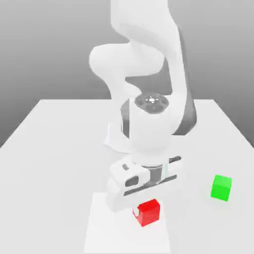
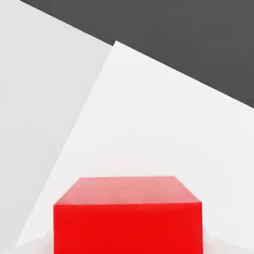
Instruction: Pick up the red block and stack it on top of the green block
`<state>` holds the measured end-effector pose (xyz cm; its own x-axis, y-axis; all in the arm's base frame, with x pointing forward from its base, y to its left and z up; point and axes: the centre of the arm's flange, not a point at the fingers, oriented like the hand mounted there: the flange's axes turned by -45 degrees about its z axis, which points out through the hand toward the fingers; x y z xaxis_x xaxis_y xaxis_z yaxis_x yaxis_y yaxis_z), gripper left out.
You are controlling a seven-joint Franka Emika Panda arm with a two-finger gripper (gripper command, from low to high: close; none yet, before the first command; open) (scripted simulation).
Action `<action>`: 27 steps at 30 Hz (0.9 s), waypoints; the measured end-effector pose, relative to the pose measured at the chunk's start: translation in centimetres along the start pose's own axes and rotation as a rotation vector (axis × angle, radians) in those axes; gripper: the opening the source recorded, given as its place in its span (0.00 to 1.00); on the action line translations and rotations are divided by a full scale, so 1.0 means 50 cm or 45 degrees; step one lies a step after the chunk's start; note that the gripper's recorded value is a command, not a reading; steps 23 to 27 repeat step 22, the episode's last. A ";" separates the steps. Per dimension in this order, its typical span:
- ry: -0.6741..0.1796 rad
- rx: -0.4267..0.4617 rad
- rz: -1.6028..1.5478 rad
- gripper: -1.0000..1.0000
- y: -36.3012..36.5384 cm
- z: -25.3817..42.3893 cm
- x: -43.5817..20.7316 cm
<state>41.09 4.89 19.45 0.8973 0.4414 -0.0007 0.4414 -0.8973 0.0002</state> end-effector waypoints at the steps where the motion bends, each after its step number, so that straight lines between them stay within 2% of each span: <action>1: 0.000 0.001 -0.012 0.00 -0.006 -0.019 0.001; 6: 0.005 0.016 -0.476 0.00 -0.234 -0.060 0.039; 12: 0.002 0.008 -1.036 0.00 -0.494 -0.096 0.001; 18: 0.000 -0.002 -1.129 0.00 -0.527 -0.008 -0.008; 19: 0.000 -0.001 -1.130 1.00 -0.527 0.013 -0.009; 27: 0.000 -0.001 -1.130 1.00 -0.527 0.013 -0.009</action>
